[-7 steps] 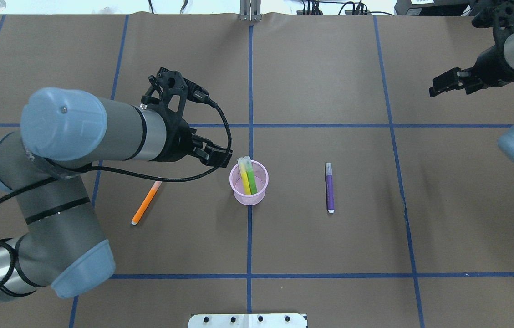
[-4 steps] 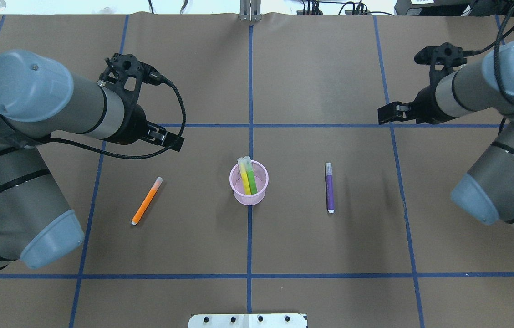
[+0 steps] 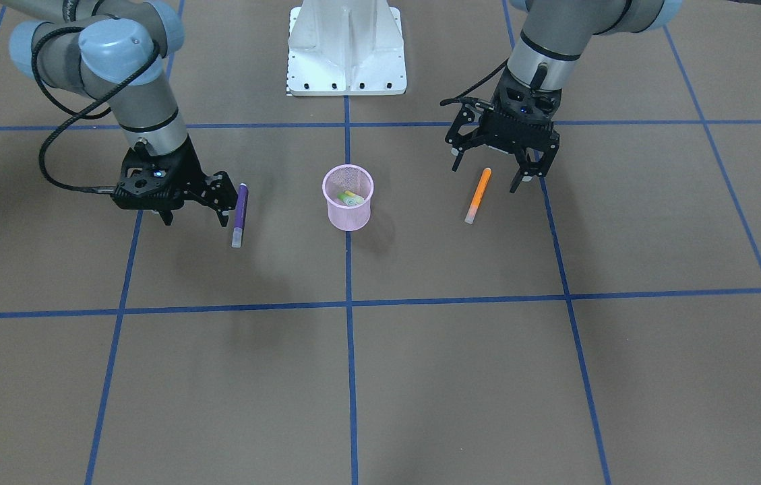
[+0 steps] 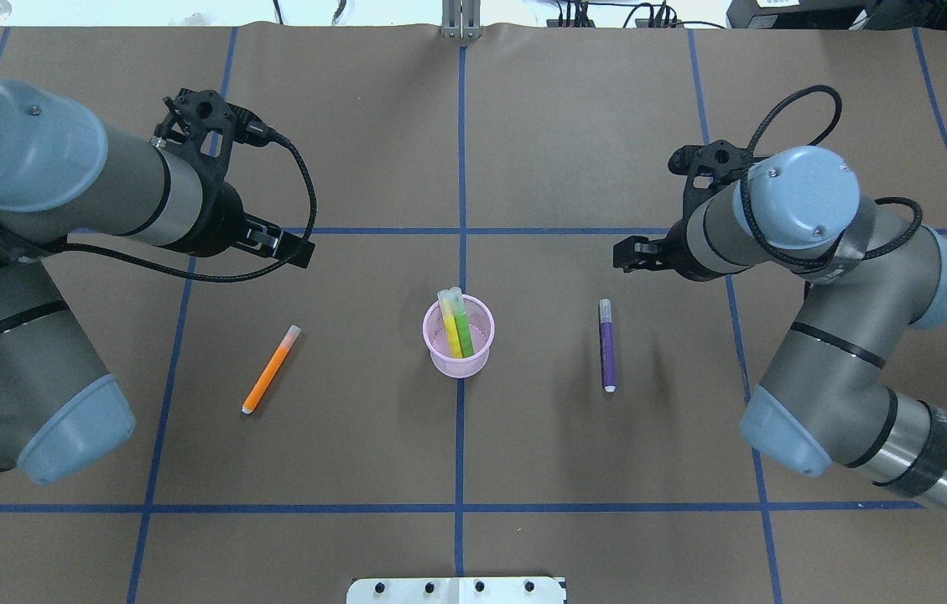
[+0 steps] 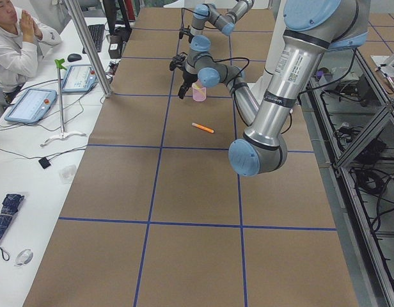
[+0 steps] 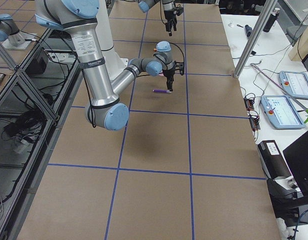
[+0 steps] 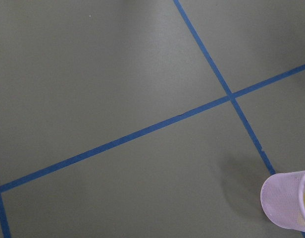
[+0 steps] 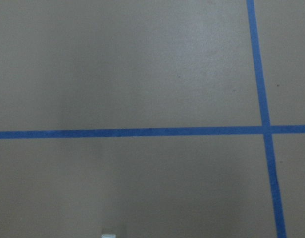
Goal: Collect pens into pen holder
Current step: 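Raise the left gripper away while the right gripper moves to the purple marker, then lower the right gripper onto the purple marker and close on it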
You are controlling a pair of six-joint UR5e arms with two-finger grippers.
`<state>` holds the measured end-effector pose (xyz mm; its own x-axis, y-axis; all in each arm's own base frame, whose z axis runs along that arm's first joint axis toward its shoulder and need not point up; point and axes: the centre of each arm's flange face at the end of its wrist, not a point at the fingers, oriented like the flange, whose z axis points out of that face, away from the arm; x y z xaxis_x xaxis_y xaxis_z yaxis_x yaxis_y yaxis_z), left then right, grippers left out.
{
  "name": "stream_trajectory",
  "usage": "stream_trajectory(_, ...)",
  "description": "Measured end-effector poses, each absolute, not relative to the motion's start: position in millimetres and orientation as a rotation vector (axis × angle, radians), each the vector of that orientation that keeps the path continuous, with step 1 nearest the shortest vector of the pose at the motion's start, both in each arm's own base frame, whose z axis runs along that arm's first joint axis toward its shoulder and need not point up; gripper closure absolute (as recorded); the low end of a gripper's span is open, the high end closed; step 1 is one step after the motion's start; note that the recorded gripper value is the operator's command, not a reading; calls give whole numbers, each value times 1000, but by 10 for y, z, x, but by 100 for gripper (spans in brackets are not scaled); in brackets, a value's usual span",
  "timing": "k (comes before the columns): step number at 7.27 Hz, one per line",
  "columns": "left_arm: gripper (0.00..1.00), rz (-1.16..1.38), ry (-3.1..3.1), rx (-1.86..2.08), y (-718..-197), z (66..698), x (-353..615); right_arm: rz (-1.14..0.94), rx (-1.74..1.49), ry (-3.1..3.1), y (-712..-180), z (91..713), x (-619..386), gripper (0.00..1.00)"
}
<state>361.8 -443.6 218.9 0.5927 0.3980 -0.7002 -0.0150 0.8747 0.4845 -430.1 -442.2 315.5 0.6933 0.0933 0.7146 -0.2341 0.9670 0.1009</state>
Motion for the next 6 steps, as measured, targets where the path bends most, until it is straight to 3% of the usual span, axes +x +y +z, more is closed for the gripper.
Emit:
stream_trajectory(1,0,250,912,462,-4437,2186,3614,193,183,-779,-4331,3137,-4494,4)
stream_trajectory(2,0,250,913,464,-4436,2180,3612,193,183,-769,-4257,3155,-4640,12)
stream_trajectory(4,0,250,916,468,-4428,2162,3602,182,186,-759,-4143,3195,-4794,38)
stream_trajectory(6,0,242,920,466,-4418,2146,3598,174,179,-750,-4078,3254,-4852,39)
